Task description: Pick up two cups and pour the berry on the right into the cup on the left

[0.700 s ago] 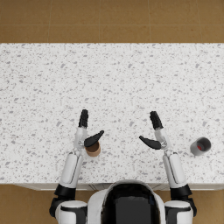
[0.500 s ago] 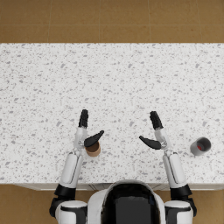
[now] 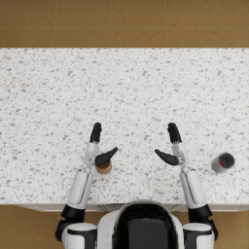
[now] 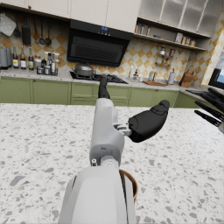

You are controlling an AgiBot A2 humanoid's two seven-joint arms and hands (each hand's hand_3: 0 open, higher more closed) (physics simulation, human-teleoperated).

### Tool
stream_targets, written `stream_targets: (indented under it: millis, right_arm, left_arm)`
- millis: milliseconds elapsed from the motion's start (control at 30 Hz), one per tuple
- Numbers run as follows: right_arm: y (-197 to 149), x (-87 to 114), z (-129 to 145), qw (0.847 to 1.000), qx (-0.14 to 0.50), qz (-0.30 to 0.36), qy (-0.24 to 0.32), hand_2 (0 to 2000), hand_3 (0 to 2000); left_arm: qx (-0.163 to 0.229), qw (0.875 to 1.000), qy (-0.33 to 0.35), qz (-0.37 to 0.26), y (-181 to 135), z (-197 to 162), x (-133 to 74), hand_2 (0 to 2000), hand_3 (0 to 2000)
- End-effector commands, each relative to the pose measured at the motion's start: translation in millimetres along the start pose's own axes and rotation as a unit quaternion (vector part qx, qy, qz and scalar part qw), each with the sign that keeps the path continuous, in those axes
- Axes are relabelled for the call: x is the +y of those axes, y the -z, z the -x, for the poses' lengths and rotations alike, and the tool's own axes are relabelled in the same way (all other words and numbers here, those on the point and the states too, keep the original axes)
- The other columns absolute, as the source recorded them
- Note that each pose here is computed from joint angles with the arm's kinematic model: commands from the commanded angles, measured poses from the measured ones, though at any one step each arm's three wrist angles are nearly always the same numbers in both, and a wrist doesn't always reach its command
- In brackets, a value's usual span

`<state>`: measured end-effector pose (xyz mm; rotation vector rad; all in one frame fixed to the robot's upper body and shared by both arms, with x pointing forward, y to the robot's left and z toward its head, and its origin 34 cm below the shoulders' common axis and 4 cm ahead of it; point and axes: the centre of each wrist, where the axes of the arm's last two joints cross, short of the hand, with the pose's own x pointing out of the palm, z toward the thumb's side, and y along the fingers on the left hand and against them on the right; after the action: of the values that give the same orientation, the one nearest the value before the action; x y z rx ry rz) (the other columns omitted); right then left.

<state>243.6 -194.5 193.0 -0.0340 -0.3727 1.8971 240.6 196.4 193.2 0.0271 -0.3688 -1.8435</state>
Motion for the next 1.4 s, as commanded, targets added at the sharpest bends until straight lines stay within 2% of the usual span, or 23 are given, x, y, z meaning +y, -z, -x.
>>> stream_targets:
  millis: [33, 100, 200, 367, 533, 700, 1000, 1167, 1400]
  right_arm:
    - [-2.1, 11.4, 5.7, 1.0, 0.007, 0.002, 0.014, 0, 0]
    - [-5.8, 24.8, 17.8, 0.999, 0.015, 0.007, 0.044, 0, 0]
    - [-2.8, 41.1, 21.8, 0.996, 0.066, -0.006, 0.06, 0, 0]
    - [-7.1, 49.9, 35.1, 0.985, 0.145, -0.004, 0.095, 0, 0]
    - [-22.0, 64.1, 70.3, 0.967, 0.184, 0.01, 0.179, 0, 0]
    - [-25.0, 86.3, 88.4, 0.953, 0.191, 0.004, 0.236, 0, 0]
    - [-21.2, 124.9, 119.3, 0.923, 0.187, -0.018, 0.335, 0, 0]
    - [-10.4, 141.5, 127.4, 0.912, 0.176, -0.041, 0.368, 0, 0]
    - [-6.8, 153.3, 141.9, 0.898, 0.17, -0.051, 0.402, 0, 0]
  left_arm:
    - [0.007, 1.0, 0.0, -0.004, -3.4, 3.1, -10.9, 0, 0]
    - [0.01, 1.0, -0.001, 0.001, -1.5, 6.2, -21.0, 0, 0]
    - [0.057, 0.998, 0.006, 0.015, 5.7, 4.3, -30.7, 0, 0]
    - [0.126, 0.992, 0.009, 0.016, 8.4, 2.7, -34.8, 0, 0]
    - [0.155, 0.987, -0.018, 0.049, 19.5, 18.1, -47.9, 0, 0]
    - [0.159, 0.983, -0.017, 0.085, 31.3, 19.7, -65.8, 0, 0]
    - [0.157, 0.979, -0.03, 0.129, 45.8, 25.5, -85.7, 0, 0]
    - [0.152, 0.977, -0.04, 0.141, 53.0, 28.9, -87.5, 0, 0]
    - [0.147, 0.977, -0.052, 0.147, 57.4, 31.8, -88.4, 0, 0]
